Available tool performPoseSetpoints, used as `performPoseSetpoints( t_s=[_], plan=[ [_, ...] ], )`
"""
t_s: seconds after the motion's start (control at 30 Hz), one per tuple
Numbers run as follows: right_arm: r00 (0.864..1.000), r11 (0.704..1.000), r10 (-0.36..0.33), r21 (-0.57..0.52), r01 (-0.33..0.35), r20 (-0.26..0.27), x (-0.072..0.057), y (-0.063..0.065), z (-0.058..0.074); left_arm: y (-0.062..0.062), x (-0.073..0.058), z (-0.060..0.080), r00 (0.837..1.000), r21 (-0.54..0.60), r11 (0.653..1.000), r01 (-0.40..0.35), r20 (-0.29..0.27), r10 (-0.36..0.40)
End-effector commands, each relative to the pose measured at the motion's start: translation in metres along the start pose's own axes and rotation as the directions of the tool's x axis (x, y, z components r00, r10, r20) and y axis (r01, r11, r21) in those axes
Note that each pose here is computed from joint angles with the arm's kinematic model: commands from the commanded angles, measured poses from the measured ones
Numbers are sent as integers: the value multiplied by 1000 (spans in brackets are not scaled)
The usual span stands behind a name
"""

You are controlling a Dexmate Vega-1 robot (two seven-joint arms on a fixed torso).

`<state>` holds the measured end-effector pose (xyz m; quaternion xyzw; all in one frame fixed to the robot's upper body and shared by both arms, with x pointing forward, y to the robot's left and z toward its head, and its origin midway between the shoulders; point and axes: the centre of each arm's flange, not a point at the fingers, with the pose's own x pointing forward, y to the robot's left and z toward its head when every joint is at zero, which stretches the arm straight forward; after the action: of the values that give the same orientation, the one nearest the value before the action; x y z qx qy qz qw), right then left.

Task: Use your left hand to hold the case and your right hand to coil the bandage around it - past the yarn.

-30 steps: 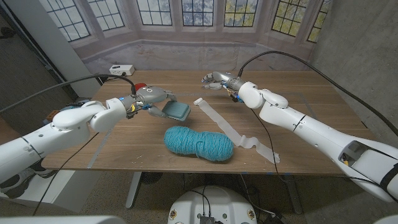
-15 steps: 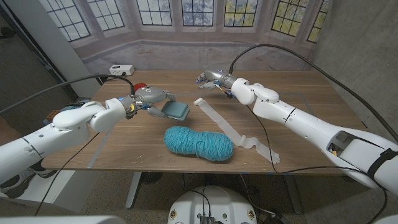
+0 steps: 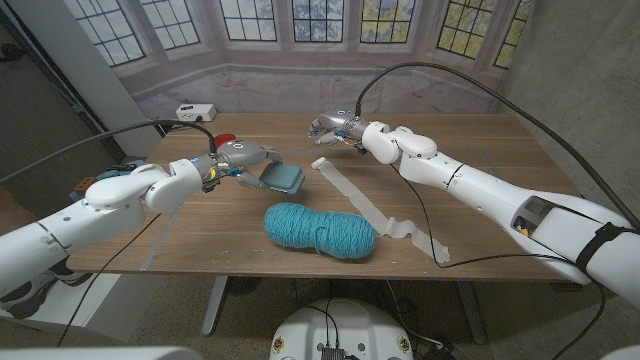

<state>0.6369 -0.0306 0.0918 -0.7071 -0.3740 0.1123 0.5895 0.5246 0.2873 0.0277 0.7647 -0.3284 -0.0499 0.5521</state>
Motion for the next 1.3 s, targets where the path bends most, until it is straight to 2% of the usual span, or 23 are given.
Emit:
performPoseSetpoints(
  t_s=[0.03,0.33,0.5,0.73,1.3],
  plan=[
    [998,995,43,-93,-38,50,12,-1,4,0,1,2,1000,-3,1000,6,2,-6],
    [993,985,75,-164,-59,94,21,-2,2,0,0,7,1000,-4,1000,14,7,-14],
    [988,973,103,-220,-75,119,28,2,-1,-1,0,10,1000,-6,1000,22,9,-22],
    [984,962,107,-266,-66,140,34,6,-6,-1,2,13,999,-7,999,32,11,-31],
    [979,951,114,-302,-58,170,43,16,-18,0,5,22,999,-11,999,40,5,-40]
  ],
)
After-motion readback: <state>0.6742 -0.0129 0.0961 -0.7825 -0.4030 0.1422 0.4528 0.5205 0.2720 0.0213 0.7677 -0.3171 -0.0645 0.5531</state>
